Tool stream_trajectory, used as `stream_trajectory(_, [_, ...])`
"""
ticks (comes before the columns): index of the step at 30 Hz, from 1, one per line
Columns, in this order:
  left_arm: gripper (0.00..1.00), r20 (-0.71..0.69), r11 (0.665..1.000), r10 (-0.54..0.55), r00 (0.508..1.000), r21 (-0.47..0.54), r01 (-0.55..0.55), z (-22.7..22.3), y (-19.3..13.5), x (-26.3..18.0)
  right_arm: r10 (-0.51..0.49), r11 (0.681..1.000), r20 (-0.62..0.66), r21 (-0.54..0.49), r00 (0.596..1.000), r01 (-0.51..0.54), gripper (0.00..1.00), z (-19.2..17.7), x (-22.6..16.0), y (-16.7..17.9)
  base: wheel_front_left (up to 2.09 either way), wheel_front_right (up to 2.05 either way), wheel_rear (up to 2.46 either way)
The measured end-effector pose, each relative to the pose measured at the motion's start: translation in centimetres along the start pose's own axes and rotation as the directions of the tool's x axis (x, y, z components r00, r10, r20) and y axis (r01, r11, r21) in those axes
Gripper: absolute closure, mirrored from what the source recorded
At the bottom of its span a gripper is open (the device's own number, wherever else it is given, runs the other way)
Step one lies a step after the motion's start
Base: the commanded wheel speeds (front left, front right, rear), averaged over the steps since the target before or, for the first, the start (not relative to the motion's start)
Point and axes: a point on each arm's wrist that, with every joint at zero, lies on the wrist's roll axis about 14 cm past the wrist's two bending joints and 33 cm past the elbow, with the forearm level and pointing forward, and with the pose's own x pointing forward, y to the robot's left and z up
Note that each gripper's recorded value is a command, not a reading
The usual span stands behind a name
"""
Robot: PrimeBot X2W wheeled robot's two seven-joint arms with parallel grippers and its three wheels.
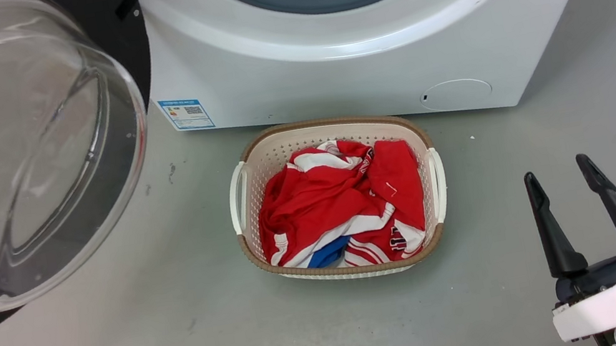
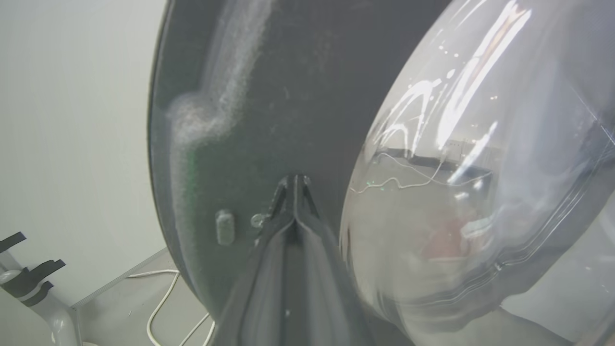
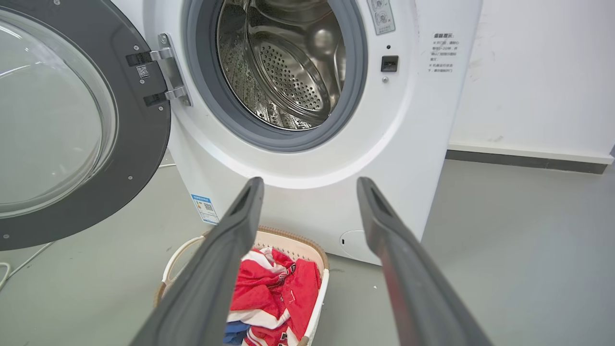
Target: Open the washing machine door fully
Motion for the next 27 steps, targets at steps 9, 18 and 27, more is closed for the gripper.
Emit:
stream_trajectory(9, [1.0, -0.036, 1.0, 0.002, 0.999, 0.013, -0.001, -0.8, 1.1, 1.4, -0.026, 1.0, 0.013, -0.011, 1.0, 0.026, 0.0, 0.5, -0.3, -0.8, 0.0, 0.0, 0.0])
stream_trajectory(18, [1.0, -0.016, 0.999, -0.039, 0.999, 0.003, 0.039, 0.2, 1.1, 0.9, -0.035, 0.999, 0.045, -0.005, 0.998, 0.035, 0.0, 1.9, -0.9, -0.9, 0.0, 0.0, 0.0])
stream_trajectory(27, [1.0, 0.062, 0.987, -0.158, 0.986, 0.02, 0.157, 2.6, -1.2, -1.9, -0.066, 0.997, 0.101, -0.02, 0.993, 0.068, 0.0, 4.2, -2.9, -1.6, 0.0, 0.0, 0.0])
